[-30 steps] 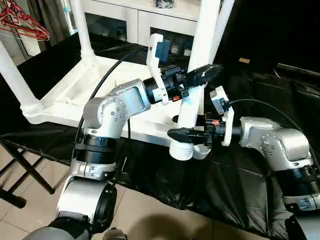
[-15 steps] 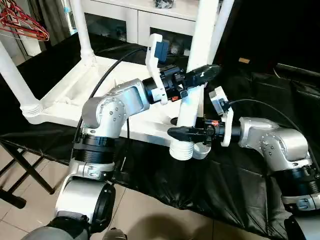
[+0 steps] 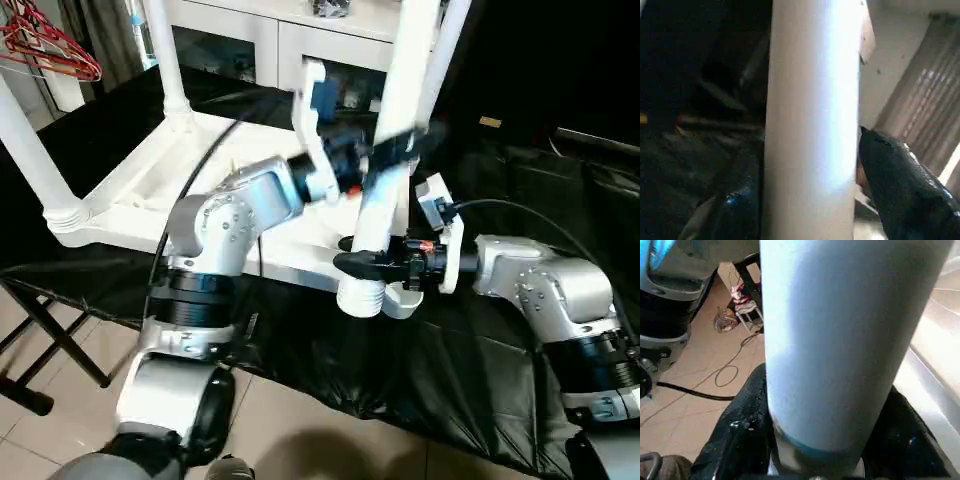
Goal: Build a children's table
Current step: Pick table leg, then rotate table base
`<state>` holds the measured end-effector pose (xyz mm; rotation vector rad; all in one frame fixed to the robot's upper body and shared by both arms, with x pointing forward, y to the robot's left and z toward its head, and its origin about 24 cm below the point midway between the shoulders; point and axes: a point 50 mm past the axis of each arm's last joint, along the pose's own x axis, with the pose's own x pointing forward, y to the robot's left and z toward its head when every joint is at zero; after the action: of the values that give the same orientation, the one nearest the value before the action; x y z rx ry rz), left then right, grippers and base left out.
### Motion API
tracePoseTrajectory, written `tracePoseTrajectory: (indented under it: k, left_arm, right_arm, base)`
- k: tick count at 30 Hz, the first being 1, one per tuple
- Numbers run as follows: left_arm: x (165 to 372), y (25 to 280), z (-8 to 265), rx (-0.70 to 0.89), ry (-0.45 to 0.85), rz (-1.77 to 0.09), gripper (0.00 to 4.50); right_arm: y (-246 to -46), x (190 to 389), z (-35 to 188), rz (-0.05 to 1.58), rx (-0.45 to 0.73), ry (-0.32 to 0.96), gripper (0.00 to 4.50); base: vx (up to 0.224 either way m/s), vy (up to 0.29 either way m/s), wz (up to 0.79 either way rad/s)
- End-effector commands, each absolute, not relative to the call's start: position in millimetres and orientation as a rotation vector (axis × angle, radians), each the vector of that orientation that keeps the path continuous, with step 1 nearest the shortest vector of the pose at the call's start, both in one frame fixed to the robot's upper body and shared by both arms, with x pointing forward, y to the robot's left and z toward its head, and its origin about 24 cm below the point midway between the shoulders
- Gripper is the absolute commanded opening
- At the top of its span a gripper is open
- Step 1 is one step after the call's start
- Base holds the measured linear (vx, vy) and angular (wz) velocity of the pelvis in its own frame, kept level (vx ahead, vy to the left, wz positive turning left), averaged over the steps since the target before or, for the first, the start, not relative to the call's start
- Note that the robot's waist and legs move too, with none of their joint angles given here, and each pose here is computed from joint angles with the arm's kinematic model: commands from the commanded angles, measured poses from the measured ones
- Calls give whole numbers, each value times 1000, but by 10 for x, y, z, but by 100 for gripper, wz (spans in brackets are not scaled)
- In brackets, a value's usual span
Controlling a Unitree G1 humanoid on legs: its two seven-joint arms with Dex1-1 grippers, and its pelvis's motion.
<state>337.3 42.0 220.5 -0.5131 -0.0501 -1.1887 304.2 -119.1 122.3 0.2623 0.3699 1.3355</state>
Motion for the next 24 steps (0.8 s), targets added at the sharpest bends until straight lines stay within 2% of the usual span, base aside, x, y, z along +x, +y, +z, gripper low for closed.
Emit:
tracePoseTrajectory:
  k: [1,3,6,7,10,12,16,19,23,24]
  left_arm:
    - [3406,419,2422,-516,-181,-1133,305]
    - [3480,489,2544,-589,-251,-1038,305]
    - [3536,571,2609,-637,-289,-1000,305]
    - [3575,630,2603,-638,-296,-982,305]
    - [3624,695,2543,-614,-276,-961,305]
    - [3684,740,2380,-488,-217,-926,305]
    - [3663,725,1849,-75,-32,-1027,305]
    - [3638,720,1732,-2,4,-1070,305]
    - [3563,701,1314,237,151,-1240,305]
    - [3563,702,1304,243,156,-1245,305]
  right_arm:
    - [-1226,3071,1228,1287,255,342,191]
    - [-1232,3118,1218,1224,257,299,191]
    - [-1252,3201,1213,1115,286,248,191]
    - [-1282,3268,1213,1020,311,203,191]
    - [-1332,3325,1209,919,333,157,190]
    - [-1406,3361,1190,813,346,117,190]
    - [-1604,3365,1068,618,235,97,190]
    - [-1642,3356,1040,584,207,96,190]
    - [-1800,3299,970,479,189,100,190]
    - [-1804,3295,968,477,188,100,190]
  base:
    - [0,0,0]
    - [0,0,0]
    - [0,0,0]
    - [0,0,0]
    - [0,0,0]
    - [0,0,0]
    - [0,0,0]
    - [0,0,0]
    - [0,0,0]
    - [0,0,0]
